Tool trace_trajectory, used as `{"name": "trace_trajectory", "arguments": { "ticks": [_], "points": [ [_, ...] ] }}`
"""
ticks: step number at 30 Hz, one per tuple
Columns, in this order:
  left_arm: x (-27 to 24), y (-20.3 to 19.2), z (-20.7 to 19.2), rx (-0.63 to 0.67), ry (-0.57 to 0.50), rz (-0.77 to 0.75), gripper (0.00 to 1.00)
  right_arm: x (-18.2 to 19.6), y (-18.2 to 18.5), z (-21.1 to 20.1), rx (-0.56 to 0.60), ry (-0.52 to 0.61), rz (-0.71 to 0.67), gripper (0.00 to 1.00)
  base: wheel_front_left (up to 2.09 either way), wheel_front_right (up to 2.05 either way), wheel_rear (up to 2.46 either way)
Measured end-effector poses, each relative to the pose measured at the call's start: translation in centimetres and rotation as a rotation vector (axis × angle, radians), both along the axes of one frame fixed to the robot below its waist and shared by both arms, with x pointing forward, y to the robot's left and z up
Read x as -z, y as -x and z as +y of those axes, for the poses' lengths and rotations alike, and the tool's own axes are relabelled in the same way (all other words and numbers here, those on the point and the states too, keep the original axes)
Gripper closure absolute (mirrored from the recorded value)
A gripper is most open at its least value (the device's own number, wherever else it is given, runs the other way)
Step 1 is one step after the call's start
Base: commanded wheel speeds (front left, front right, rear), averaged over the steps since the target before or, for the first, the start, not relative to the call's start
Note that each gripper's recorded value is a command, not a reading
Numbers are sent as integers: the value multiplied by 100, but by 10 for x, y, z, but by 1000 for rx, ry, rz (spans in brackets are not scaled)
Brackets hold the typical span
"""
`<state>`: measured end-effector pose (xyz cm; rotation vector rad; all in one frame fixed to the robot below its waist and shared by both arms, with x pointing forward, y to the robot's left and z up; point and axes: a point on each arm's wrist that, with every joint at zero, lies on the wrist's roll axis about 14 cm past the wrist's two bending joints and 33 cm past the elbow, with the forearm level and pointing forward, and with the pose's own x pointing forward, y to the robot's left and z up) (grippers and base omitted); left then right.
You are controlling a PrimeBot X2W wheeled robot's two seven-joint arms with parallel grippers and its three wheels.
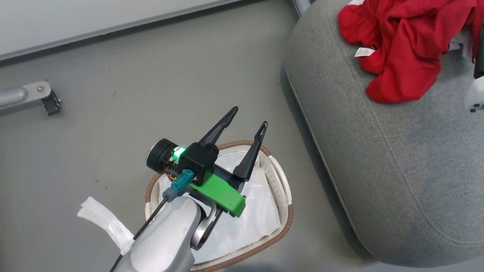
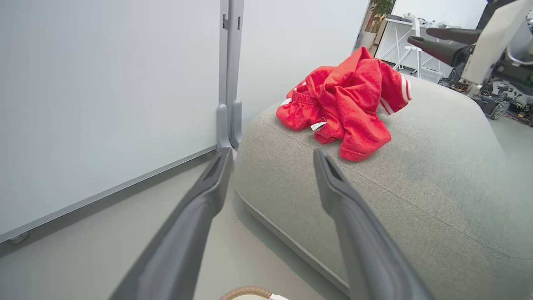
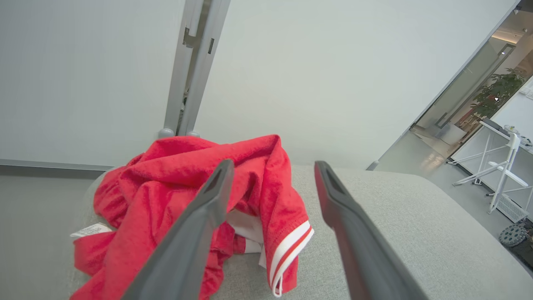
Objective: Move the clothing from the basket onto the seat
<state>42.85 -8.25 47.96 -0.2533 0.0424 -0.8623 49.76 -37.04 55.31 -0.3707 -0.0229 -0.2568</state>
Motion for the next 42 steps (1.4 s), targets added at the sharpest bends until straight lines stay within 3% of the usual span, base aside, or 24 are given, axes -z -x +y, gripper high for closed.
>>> {"name": "trace_trajectory", "arguments": {
  "ticks": [8, 18, 24, 30, 38, 42],
  "points": [
    [-19, -3, 53, -209, 21, 4, 0, -34, -4, 43, -94, -53, -102, 0, 0, 0, 0],
    [-18, 6, 155, -532, -6, 20, 0, -31, 3, 157, -319, -174, -154, 0, 0, 0, 0],
    [-14, 26, 202, -673, -33, 25, 0, -17, 25, 193, -379, -270, -149, 0, 0, 0, 0],
    [-2, 52, 233, -772, -34, 64, 0, 9, 54, 202, -383, -337, -100, 0, 0, 0, 0],
    [9, 73, 255, -836, -51, 93, 0, 40, 83, 218, -407, -463, -34, 0, 0, 0, 0],
    [8, 77, 257, -841, -47, 93, 0, 42, 92, 221, -413, -475, -30, 0, 0, 0, 0]
  ]
}}
